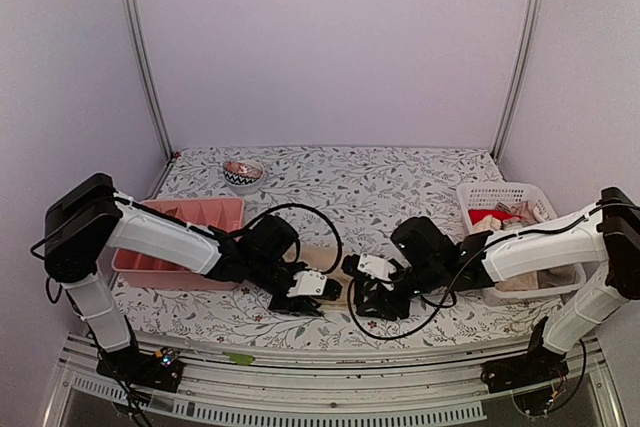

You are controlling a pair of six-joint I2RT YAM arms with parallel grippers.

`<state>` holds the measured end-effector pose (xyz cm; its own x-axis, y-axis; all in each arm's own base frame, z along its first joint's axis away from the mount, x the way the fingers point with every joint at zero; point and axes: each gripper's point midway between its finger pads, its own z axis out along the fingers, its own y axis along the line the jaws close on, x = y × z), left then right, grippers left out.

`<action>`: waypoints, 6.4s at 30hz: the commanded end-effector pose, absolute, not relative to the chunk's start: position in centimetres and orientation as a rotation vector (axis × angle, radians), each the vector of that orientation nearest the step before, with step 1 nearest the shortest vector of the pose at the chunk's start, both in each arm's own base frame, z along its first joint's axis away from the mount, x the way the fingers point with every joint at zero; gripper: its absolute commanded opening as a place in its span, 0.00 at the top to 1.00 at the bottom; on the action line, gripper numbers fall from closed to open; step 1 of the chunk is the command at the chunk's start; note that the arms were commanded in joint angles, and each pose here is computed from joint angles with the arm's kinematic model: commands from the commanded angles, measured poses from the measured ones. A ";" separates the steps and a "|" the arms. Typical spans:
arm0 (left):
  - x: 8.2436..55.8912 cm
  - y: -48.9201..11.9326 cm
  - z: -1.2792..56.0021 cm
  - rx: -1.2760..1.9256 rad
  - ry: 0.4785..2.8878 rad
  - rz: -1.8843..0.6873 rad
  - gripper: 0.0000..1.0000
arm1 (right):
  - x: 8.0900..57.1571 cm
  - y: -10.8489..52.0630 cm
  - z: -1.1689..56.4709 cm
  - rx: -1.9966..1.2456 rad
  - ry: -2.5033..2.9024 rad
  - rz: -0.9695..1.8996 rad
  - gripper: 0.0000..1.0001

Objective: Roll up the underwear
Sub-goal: Pick up the underwear from the center of the board, then fold the underwear at the center of the board, then smooth out the underwear at the center of the board.

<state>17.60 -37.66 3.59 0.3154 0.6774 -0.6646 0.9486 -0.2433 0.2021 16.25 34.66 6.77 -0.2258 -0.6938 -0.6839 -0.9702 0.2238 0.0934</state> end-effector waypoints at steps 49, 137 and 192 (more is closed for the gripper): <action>16.3 -36.9 6.5 2.207 1.415 -0.969 1.00 | 24.7 34.1 13.4 -0.803 2.181 1.050 0.78; 27.6 -28.5 5.8 1.797 1.909 -0.836 0.55 | 24.1 37.8 4.8 -0.689 2.705 1.301 0.96; 37.9 -26.2 21.6 1.242 1.966 -0.334 0.04 | 33.8 31.4 23.6 -0.601 2.085 0.955 0.01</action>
<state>36.44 -27.74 23.30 -0.1111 0.6640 -0.7394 0.9145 0.3595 0.1854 30.70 32.64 20.45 -0.7156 -0.2068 -0.6672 -0.6383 0.5816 0.5044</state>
